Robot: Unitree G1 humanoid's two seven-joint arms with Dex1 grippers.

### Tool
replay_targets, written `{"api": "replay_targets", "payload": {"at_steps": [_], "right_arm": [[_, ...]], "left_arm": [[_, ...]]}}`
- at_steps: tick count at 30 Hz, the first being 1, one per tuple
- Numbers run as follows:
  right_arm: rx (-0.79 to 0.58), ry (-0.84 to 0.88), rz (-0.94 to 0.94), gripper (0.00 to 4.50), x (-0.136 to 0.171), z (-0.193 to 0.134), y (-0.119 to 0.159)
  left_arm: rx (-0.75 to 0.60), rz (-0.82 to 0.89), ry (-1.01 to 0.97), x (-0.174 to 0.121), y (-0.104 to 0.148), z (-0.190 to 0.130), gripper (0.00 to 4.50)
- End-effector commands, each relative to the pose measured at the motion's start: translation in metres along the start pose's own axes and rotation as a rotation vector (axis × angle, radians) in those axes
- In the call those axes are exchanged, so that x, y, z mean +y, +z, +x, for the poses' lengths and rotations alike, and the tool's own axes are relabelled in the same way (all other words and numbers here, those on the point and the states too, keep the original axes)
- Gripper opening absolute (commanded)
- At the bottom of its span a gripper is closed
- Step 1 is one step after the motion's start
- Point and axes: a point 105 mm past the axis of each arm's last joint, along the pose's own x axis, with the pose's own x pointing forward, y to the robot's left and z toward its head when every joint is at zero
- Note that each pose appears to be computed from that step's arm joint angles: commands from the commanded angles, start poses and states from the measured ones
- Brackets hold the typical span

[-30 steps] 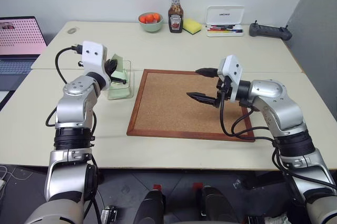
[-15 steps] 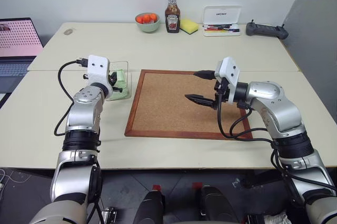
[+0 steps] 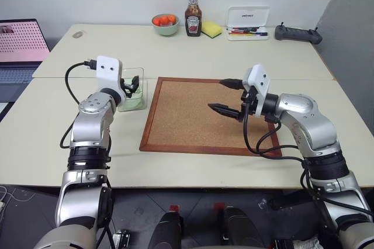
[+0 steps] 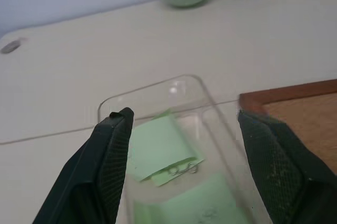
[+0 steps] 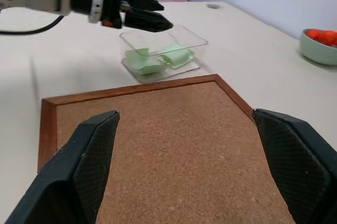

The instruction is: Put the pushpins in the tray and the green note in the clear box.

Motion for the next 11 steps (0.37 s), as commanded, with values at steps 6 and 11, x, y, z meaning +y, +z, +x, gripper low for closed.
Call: {"api": "replay_targets", "payload": {"at_steps": [6, 11], "right_arm": [[0.0, -0.225, 0.013, 4.31, -0.011, -0.045, -0.028], [0.022, -0.216, 0.003, 4.31, -0.001, -0.053, -0.041]], "left_arm": [[-0.139, 0.09, -0.285, -0.051, 0.02, -0.033, 3.33], [-0.128, 0.039, -0.332, -0.059, 0.008, -0.042, 3.33]]}}
